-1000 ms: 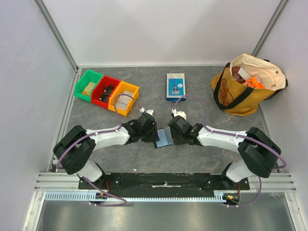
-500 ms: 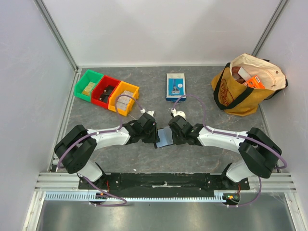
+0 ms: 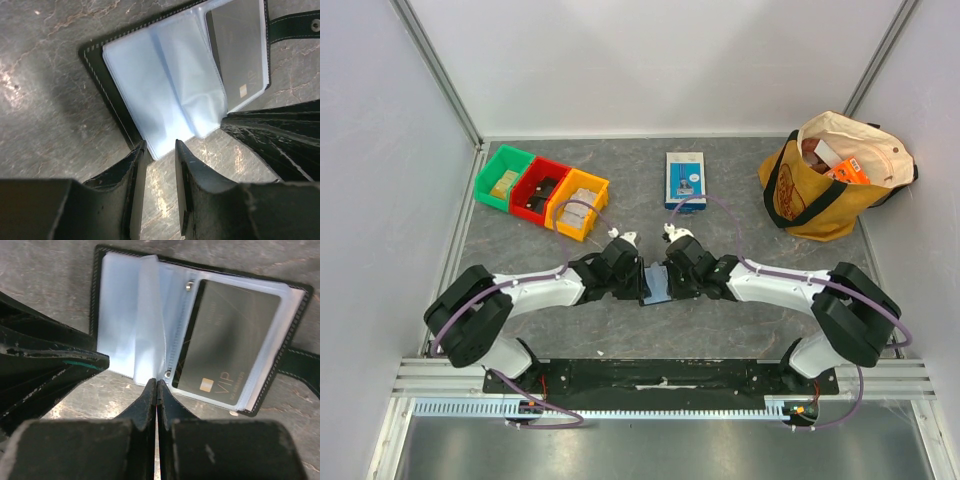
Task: Take the credit cards out of the card holder
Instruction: Remove the credit card from the card holder.
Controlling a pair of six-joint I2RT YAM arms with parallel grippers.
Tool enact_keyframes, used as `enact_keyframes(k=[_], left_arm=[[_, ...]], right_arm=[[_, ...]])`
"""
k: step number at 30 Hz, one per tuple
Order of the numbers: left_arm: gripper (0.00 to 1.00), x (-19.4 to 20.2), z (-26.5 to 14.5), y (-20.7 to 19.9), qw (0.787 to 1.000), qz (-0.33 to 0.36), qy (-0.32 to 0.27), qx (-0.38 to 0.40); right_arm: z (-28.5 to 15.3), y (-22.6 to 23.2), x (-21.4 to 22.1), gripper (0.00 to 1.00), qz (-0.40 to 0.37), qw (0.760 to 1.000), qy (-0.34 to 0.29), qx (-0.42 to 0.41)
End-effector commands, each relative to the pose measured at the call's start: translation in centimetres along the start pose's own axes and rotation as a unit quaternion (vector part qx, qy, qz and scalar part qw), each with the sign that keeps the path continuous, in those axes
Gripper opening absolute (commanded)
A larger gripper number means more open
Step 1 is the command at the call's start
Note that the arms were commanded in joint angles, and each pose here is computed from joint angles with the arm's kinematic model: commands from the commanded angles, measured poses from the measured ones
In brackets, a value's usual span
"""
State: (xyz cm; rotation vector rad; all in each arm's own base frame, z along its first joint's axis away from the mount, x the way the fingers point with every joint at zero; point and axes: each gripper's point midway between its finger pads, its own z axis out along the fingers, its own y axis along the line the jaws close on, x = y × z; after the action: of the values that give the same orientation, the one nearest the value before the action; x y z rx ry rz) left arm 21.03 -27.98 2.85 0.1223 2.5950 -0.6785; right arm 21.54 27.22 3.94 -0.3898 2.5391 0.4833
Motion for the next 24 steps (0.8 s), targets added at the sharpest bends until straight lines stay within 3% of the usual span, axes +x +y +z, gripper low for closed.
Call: enact_keyframes(k=[1, 12, 16, 20, 24], left_arm=[[0.35, -1.5, -1.8, -0.6, 0.998, -0.021, -0.05, 0.013], [0.37, -4.5, -6.5, -0.5, 0.985, -0.071, -0.156, 0.03], [0.37, -5.2, -7.3, -1.1, 0.983, -0.072, -0.165, 0.045], [0.38, -5.9, -7.3, -2.1, 0.983, -0.069, -0.159, 0.063], [0.38, -6.4, -6.5, -4.8, 0.983, -0.056, -0.134, 0.114]], right_arm=[[-0.2, 3.8, -2.6, 0.03, -0.028, 0.997, -0.027, -0.065], [-0.9, 7.6, -0.7, 0.31, -0.11, 0.982, 0.022, -0.152], [-2.0, 6.3, -1.9, 0.44, -0.136, 0.983, -0.001, -0.121], [-3.0, 3.7, -3.8, 0.48, -0.113, 0.988, -0.028, -0.097], [-2.9, 0.5, -5.0, 0.45, -0.076, 0.993, -0.042, -0.075]])
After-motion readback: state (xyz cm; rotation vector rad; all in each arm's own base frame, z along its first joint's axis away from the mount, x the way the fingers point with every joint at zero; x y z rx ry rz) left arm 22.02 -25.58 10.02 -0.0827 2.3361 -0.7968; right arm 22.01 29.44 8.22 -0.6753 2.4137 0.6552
